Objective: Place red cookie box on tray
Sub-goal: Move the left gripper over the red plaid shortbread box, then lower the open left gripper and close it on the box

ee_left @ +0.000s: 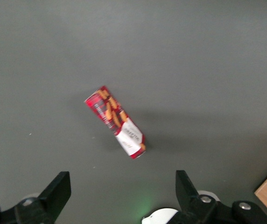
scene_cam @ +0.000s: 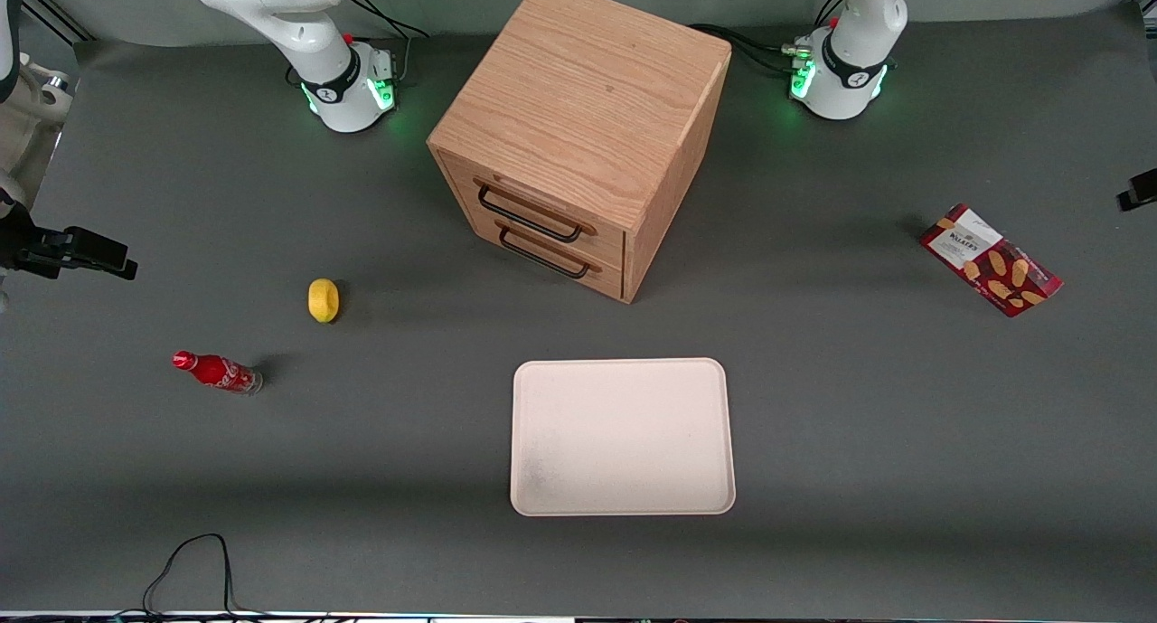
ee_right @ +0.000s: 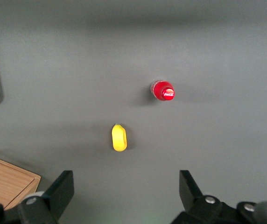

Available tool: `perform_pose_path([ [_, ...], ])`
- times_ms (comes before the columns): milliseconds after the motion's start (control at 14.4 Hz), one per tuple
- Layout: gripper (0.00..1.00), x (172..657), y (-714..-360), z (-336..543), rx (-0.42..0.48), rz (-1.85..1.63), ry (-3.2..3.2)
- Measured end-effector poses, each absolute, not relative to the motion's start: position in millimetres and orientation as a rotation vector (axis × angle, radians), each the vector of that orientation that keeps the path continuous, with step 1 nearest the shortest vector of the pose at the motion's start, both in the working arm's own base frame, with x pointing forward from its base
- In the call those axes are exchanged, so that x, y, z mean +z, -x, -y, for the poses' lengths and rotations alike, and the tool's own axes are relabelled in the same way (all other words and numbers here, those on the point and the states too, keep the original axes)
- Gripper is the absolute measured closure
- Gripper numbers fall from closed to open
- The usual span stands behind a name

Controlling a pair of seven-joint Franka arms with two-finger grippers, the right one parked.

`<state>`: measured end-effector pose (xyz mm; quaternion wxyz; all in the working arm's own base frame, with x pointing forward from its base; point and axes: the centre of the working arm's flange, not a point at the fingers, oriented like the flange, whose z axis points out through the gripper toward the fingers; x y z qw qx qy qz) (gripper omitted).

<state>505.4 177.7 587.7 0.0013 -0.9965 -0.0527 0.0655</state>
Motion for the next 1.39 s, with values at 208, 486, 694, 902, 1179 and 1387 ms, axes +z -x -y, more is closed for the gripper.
perform_pose_path([
  [208,0.0,572,-465,-191,0.175,0.184,3.115],
  [486,0.0,541,-413,-205,0.155,0.221,3.112],
  [694,0.0,526,-403,-210,0.177,0.468,3.083],
  [902,0.0,510,-402,-202,0.213,0.875,2.975],
  [1179,0.0,488,-401,-201,0.197,1.097,2.891],
  [1387,0.0,438,-397,-200,0.121,1.107,2.894],
])
